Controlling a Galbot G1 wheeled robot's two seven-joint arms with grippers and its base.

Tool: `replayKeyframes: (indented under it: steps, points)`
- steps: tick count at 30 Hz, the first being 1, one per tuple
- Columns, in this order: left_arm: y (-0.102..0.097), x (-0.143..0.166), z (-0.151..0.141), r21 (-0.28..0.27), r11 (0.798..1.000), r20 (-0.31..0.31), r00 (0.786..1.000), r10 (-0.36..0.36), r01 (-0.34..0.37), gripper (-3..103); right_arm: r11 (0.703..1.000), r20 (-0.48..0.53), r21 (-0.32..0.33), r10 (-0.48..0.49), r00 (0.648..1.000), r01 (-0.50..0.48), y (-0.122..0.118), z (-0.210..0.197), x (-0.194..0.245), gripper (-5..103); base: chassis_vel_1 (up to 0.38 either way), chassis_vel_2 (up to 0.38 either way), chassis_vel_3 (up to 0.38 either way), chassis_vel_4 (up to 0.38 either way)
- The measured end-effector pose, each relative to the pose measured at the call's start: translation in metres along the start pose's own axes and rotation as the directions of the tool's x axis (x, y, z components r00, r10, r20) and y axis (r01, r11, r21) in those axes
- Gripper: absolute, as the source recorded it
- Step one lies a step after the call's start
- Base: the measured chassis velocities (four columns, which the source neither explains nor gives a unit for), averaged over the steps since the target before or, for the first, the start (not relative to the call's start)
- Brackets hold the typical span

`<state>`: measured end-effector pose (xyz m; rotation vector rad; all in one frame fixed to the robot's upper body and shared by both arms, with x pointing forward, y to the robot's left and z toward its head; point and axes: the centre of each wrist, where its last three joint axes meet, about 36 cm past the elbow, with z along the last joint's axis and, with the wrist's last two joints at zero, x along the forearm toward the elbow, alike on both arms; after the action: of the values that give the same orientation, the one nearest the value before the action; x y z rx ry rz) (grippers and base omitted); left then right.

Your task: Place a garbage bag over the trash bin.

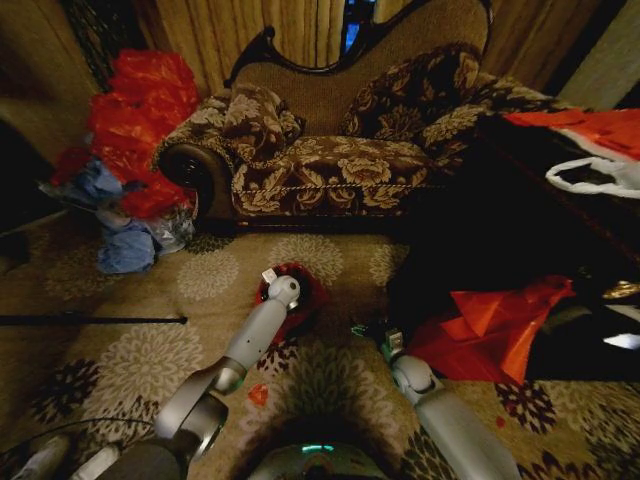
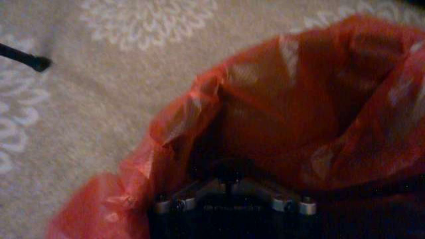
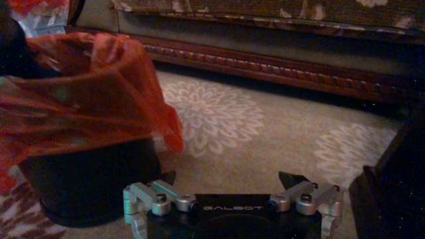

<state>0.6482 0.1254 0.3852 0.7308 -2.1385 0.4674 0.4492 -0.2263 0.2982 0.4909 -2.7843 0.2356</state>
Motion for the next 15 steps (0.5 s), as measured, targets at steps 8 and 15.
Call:
replayKeyframes:
  steps: [8, 15]
  points:
    - [-0.018, -0.008, 0.009, -0.006, 0.999, -0.025, 0.999, 0.035, -0.035, 0, 1.0, 0.003, -0.007, -0.003, 1.0, 0.003, 0.008, -0.004, -0.004, 100, 0.0, 0.0, 0.0, 0.0]
    - [-0.013, -0.016, 0.018, -0.002, 1.0, -0.098, 0.995, 0.023, -0.023, 0, 1.0, 0.007, -0.009, -0.001, 1.0, 0.001, 0.011, -0.007, -0.002, 100, 0.0, 0.0, 0.0, 0.0]
